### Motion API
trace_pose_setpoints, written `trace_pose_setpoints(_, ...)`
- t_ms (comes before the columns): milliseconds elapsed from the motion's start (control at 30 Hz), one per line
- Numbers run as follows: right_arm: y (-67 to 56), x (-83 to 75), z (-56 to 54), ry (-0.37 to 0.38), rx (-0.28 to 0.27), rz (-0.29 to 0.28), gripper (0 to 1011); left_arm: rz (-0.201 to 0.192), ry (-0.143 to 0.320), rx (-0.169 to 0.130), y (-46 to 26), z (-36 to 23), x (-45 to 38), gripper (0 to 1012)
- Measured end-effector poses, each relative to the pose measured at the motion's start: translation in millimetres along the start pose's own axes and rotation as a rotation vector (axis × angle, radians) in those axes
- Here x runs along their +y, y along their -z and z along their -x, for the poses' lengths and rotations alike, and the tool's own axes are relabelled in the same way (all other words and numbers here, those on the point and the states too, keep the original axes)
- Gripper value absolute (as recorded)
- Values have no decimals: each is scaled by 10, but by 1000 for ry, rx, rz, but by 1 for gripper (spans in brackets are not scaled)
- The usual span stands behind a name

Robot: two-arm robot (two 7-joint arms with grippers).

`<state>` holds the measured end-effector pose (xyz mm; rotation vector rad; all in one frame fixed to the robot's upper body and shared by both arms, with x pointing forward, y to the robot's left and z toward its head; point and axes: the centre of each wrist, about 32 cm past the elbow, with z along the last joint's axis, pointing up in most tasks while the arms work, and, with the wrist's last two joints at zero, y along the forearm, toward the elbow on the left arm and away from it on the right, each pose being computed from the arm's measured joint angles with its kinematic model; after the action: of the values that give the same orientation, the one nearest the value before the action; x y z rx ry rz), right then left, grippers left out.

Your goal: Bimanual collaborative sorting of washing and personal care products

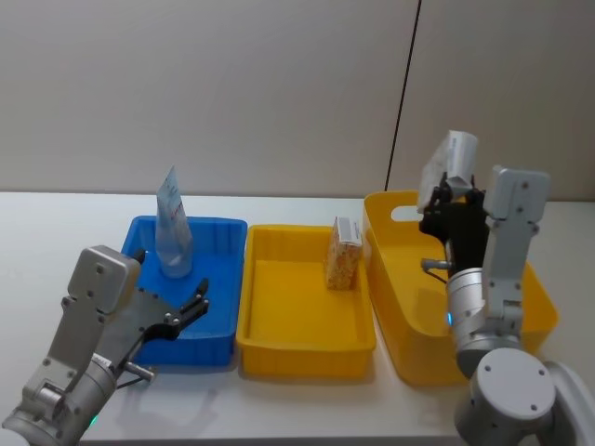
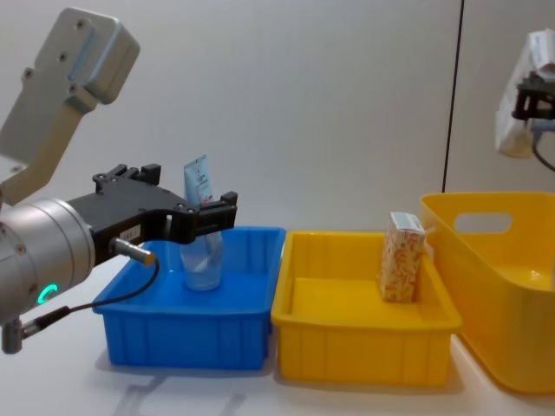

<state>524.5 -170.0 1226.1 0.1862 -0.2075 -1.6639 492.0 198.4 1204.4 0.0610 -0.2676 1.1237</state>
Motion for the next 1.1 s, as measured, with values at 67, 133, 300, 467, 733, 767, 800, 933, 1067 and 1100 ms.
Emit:
trace_pose_setpoints(67,-13,4,-20,14,-12,16,213,0,0,0,0,0,0,1001)
trace_pose_setpoints(133,-17,6,-25,17,-16,23,213,0,0,0,0,0,0,1001)
trace_pose_setpoints(300,-51,24,-50,33,-45,88,213,0,0,0,0,0,0,1001)
trace_pose_setpoints(467,-81,56,-45,29,-57,137,214,0,0,0,0,0,0,1001)
trace_pose_setpoints(733,-100,118,-10,17,-66,209,213,0,0,0,0,0,0,1001)
trace_pose_setpoints(767,-102,128,-2,16,-67,220,213,0,0,0,0,0,0,1001)
trace_pose_setpoints(800,-103,133,1,16,-68,227,213,0,0,0,0,0,0,1001)
trace_pose_setpoints(933,-108,157,20,16,-70,257,214,0,0,0,0,0,0,1001)
trace_pose_setpoints(1067,-102,182,42,19,-71,287,213,0,0,0,0,0,0,1001)
trace_pose_setpoints(1100,-99,189,47,21,-72,296,213,0,0,0,0,0,0,1001)
